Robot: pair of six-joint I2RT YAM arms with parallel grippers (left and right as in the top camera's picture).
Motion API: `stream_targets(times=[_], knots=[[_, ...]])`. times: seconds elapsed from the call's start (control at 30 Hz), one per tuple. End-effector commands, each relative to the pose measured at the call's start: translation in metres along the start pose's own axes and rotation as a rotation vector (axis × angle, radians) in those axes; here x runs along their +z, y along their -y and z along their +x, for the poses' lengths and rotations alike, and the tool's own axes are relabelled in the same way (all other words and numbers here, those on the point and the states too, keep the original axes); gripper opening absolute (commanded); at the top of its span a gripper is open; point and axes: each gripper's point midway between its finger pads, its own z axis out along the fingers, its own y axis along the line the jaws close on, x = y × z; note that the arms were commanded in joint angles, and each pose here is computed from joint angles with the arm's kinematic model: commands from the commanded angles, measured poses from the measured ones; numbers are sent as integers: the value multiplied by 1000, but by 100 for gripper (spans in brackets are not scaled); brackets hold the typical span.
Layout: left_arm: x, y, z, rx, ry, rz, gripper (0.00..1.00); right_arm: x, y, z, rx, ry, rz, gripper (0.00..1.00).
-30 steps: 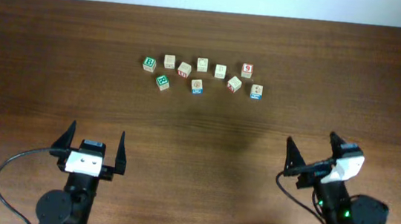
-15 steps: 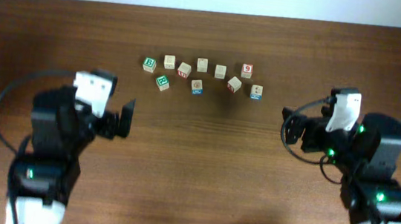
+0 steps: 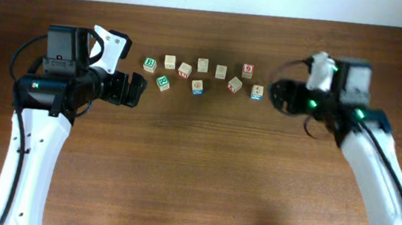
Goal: Rotate 3 blocks
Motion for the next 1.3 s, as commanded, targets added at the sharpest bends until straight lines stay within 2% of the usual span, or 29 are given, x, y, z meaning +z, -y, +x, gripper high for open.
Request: stream_targets(times=[0.0, 0.07, 0.2, 0.37, 0.6, 0.7, 0.8, 0.87, 0.9, 0.93, 1.2, 1.27], knots=[[-5, 2, -7, -1, 21, 11, 99, 36, -6, -20, 41, -29, 56, 83], [-5, -6, -4, -26, 5, -38, 99, 66, 0, -22, 74, -55, 120, 76], [-9, -38, 2, -233, -5, -228, 97, 107, 16, -14, 90, -51, 249, 66], [-9, -39, 3, -251, -3, -238, 97, 139, 22, 2, 74, -84, 276, 62], [-5, -40, 4, -254, -16, -237, 98, 173, 40, 32, 103, -161, 297, 51], [2, -42, 7, -257, -38, -235, 98, 182, 45, 43, 108, -190, 301, 41], [11, -44, 12, -262, -67, -233, 98, 182, 45, 41, 104, -187, 301, 30], [12, -44, 12, -262, -66, -234, 98, 177, 44, 38, 98, -186, 308, 18], [12, -44, 12, -262, -65, -234, 98, 172, 42, 36, 78, -191, 307, 9], [12, -44, 12, -262, -65, -234, 98, 163, 40, 33, 78, -195, 317, 6], [10, -49, 12, -261, -65, -264, 99, 55, 14, 39, 15, -305, 334, 5], [10, -49, 14, -262, -71, -264, 99, 39, 15, 56, -19, -387, 347, 5]])
